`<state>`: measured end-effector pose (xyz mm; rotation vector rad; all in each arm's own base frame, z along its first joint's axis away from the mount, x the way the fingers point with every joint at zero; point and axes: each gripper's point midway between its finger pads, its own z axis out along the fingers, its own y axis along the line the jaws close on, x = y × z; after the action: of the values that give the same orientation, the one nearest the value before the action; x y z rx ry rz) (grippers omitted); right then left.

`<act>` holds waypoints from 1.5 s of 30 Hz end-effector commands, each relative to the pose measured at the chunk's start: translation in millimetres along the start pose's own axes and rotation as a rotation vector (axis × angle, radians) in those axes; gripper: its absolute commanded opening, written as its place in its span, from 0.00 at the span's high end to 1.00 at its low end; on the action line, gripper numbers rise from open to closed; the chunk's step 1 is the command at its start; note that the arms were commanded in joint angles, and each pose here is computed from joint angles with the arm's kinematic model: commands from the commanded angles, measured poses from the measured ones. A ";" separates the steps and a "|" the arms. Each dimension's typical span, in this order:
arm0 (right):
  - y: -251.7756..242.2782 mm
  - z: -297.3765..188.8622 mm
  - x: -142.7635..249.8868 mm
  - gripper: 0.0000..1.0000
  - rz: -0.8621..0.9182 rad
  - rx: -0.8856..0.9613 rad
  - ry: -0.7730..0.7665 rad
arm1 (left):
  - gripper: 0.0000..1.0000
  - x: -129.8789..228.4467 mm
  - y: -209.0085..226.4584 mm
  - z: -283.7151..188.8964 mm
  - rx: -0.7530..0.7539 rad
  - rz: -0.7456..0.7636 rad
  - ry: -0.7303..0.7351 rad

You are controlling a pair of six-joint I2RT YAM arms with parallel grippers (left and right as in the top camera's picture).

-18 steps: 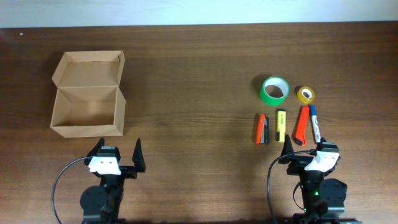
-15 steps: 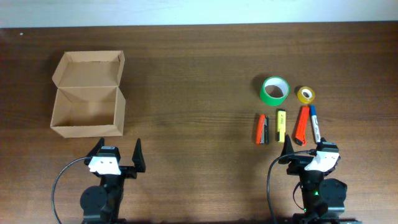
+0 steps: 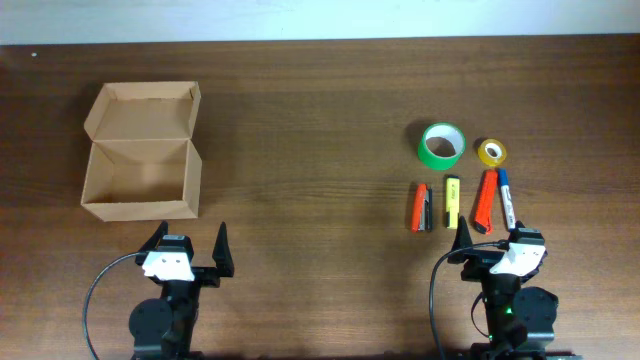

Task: Pack container
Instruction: 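Move the left gripper to the cardboard box's near edge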

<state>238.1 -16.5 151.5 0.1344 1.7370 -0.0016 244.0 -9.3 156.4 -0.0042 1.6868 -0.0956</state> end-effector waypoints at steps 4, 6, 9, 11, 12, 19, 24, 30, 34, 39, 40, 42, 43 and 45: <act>-5.2 0.5 2.1 0.01 0.003 0.026 -0.001 | 0.00 1.1 -2.8 0.1 0.015 -0.001 -0.004; -5.2 0.5 2.1 0.01 0.003 0.026 -0.001 | 0.00 1.1 -2.8 0.1 0.015 -0.001 -0.004; -5.2 0.5 2.1 0.01 0.003 0.026 -0.001 | 0.00 1.1 -2.8 0.1 0.015 -0.001 -0.004; -5.2 0.5 2.1 0.01 0.003 0.026 -0.001 | 0.00 1.1 -2.8 0.1 0.015 -0.001 -0.004; -5.2 0.5 2.1 0.01 0.003 0.026 -0.001 | 0.00 1.1 -2.8 0.1 0.015 -0.001 -0.004; -5.2 0.4 -0.7 0.01 0.003 0.026 -0.013 | 0.00 -5.0 -3.5 -0.1 0.018 -0.001 -0.028; 17.6 -4.1 -27.5 0.01 0.086 -0.105 -0.092 | 0.01 -54.2 5.9 -9.8 -0.045 -0.150 -0.102; 15.8 14.1 -123.4 0.00 -0.146 -0.045 0.027 | 0.01 -185.4 18.6 48.1 -0.155 0.030 0.111; -22.6 77.4 -237.9 0.01 -0.126 0.070 0.287 | 0.00 -284.0 55.1 106.0 -0.250 0.021 0.213; -61.3 107.1 -298.3 0.01 -0.065 0.124 0.374 | 0.00 -279.1 111.3 145.7 -0.265 0.082 0.394; -73.6 107.4 -294.7 0.01 -0.055 0.158 0.396 | 0.00 -263.9 120.1 149.0 -0.261 0.115 0.450; -96.7 107.3 -274.5 0.01 -0.022 0.213 0.472 | 0.00 -233.6 131.4 153.4 -0.251 0.101 0.553; -106.4 107.6 -265.5 0.01 -0.006 0.233 0.503 | 0.00 -221.1 131.6 155.9 -0.231 0.083 0.592; -125.8 109.7 -238.4 0.01 0.043 0.268 0.581 | 0.00 -200.8 130.9 164.5 -0.206 0.065 0.645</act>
<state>373.9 -159.2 375.1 0.3554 2.2654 -0.1784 431.1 128.1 336.5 -0.1392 2.3135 0.1830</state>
